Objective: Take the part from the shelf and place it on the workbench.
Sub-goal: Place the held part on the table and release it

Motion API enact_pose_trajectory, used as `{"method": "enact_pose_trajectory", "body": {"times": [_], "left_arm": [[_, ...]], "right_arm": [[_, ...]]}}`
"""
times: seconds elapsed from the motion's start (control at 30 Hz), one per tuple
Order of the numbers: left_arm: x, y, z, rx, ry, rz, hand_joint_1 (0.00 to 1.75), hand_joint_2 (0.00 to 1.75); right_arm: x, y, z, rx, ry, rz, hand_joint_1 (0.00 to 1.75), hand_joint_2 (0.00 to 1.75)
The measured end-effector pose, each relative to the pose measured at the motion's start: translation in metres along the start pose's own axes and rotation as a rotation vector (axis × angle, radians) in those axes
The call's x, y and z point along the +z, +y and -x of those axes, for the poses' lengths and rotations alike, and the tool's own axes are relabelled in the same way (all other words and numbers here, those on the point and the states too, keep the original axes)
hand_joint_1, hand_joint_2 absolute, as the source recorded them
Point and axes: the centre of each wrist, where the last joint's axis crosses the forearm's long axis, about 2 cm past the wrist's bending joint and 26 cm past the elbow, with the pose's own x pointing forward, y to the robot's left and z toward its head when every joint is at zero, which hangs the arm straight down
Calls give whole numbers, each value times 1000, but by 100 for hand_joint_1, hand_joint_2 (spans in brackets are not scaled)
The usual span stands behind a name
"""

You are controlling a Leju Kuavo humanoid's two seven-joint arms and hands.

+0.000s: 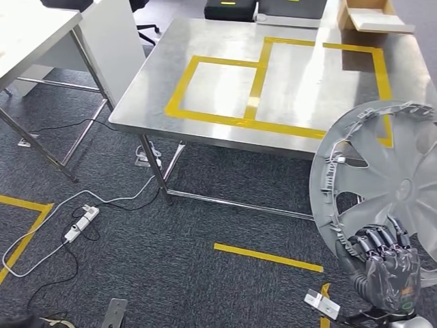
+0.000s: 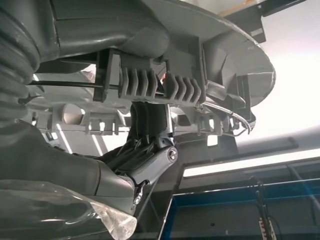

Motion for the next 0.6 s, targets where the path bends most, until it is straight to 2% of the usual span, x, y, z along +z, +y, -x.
{"method": "enact_pose_trajectory", "body": {"times": [0.6], "left_arm": [[0,0,-1,3,0,6,0,0]], "right_arm": [[2,-1,1,24,-3,-6,175,175]]}}
